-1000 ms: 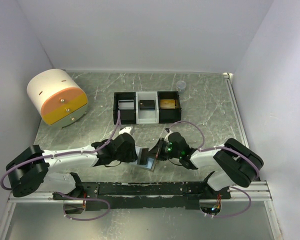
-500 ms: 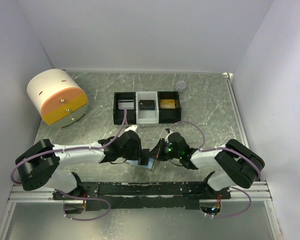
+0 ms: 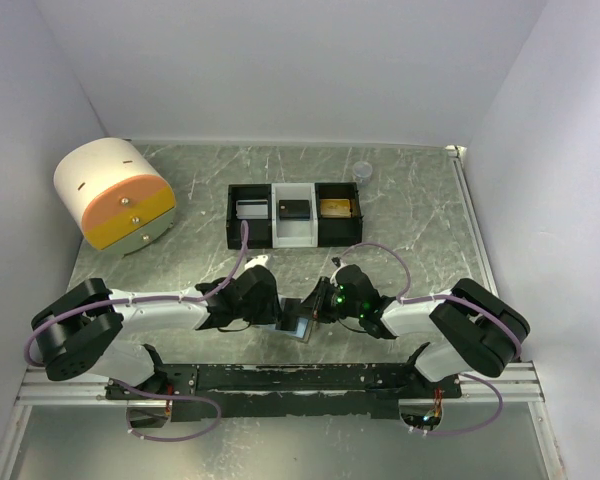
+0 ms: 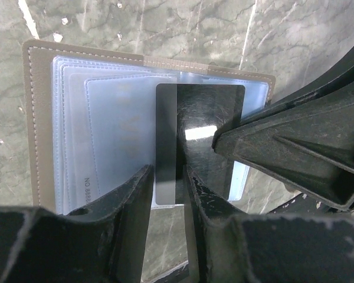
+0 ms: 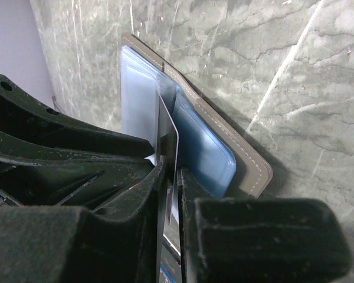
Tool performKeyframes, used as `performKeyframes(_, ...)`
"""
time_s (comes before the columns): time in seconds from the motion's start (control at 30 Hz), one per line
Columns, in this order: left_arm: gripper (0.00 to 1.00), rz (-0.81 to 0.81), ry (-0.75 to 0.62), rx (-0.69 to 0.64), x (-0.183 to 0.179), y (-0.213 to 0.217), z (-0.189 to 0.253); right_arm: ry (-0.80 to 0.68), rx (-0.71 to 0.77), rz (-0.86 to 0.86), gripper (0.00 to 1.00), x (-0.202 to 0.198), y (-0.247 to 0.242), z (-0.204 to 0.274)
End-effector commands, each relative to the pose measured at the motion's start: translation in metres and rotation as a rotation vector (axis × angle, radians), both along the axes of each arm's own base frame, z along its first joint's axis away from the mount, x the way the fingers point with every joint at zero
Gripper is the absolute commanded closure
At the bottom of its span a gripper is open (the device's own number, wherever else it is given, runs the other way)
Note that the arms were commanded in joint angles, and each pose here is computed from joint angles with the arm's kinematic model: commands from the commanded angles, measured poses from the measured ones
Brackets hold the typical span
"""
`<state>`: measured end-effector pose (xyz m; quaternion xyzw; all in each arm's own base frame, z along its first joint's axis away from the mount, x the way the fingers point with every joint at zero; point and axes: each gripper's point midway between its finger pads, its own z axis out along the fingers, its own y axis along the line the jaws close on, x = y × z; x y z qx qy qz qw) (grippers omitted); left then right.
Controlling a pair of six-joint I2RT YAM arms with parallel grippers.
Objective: Take the credit cards out of the card holder
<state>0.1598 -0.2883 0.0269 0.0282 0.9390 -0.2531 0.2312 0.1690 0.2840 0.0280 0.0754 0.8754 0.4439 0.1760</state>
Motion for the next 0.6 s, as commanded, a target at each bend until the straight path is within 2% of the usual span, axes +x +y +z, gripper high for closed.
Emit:
performKeyframes(0.0,0.63,0.013,0.024,0.015,-0.005,0.005,-0.010,-0.017,-0.003,0.001,0.85,0.004,0.001,0.003)
performKeyframes(0.13,0.64,0.003,0.018,0.002,-0.005,0.003,-0.008,-0.010,0.008,0.016,0.81,0.001,0.003,0.003)
performKeyframes(0.4,0.66,-0.003,0.020,0.007,-0.005,0.001,-0.007,-0.004,0.054,0.047,0.80,-0.003,0.010,0.007)
performKeyframes(0.5,0.66,0.002,0.016,0.004,-0.004,0.002,-0.006,-0.002,0.042,0.056,0.83,-0.002,0.011,0.005)
performKeyframes(0.57,0.65,0.007,0.011,0.005,-0.003,0.003,-0.004,0.003,0.025,0.050,0.88,-0.002,0.009,0.002)
